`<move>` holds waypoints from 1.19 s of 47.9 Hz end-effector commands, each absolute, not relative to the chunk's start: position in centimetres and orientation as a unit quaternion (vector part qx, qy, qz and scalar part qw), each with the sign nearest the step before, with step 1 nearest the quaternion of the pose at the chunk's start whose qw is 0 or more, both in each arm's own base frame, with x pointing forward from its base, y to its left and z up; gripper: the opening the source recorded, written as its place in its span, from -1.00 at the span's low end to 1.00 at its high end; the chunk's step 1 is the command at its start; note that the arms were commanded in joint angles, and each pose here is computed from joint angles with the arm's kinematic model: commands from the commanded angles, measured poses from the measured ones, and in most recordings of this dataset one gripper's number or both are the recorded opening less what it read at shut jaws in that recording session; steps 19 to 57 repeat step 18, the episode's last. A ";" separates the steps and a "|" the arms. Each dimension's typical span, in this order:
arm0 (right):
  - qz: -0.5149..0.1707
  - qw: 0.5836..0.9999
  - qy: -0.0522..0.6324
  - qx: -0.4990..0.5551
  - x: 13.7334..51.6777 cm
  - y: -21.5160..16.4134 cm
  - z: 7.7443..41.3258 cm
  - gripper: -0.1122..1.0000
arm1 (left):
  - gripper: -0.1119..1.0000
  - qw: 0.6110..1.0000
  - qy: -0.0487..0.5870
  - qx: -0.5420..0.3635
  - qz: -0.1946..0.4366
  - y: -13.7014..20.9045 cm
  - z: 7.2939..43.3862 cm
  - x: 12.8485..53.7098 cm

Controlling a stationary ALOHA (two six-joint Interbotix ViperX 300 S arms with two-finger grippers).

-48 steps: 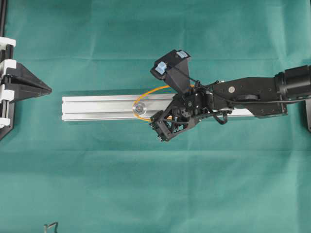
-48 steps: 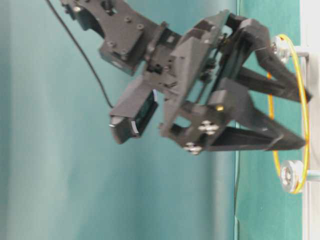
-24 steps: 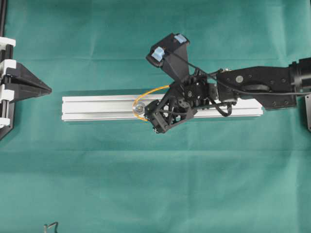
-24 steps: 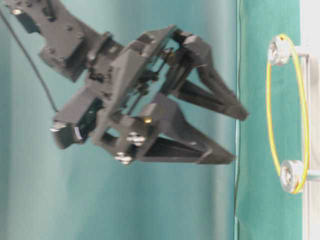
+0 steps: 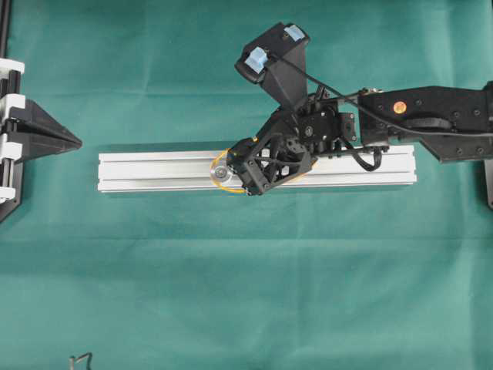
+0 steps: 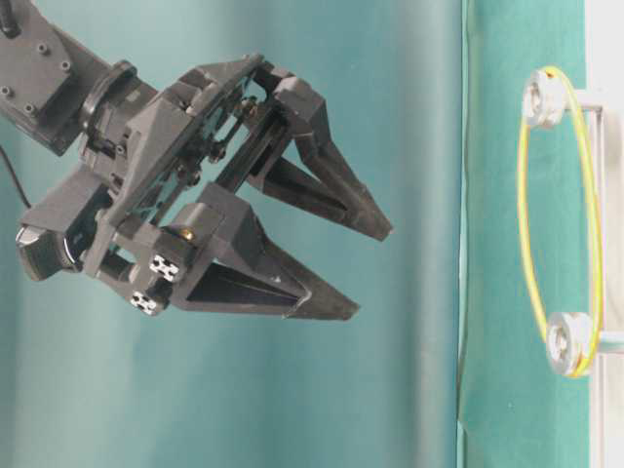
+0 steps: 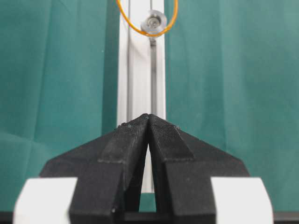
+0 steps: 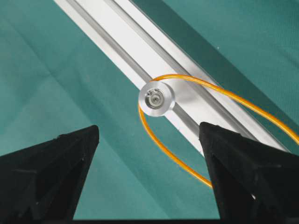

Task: Hook the rubber onto the shaft.
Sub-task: 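Open the right gripper to release the band and lift away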

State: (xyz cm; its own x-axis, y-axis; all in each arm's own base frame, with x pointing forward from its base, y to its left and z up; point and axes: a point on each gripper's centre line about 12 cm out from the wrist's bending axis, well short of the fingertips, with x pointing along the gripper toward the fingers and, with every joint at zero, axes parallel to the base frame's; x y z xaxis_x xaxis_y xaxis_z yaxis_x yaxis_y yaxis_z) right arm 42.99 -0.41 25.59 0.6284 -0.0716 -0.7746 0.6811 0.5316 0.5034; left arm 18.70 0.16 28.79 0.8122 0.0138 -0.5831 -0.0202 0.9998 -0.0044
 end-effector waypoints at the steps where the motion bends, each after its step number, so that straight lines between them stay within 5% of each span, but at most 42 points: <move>1: -0.222 0.810 0.339 0.423 43.0 -0.5 27.8 0.84 | -0.76 0.957 0.289 -0.003 0.009 0.2 30.1 19.0; 18: -0.177 0.860 0.363 0.312 42.5 -0.7 28.2 0.84 | -0.76 0.958 0.287 -0.004 0.009 0.2 30.2 19.0; 57: -0.177 0.860 0.363 0.312 42.5 -0.7 28.2 0.84 | -0.76 0.958 0.287 -0.004 0.009 0.2 30.2 19.0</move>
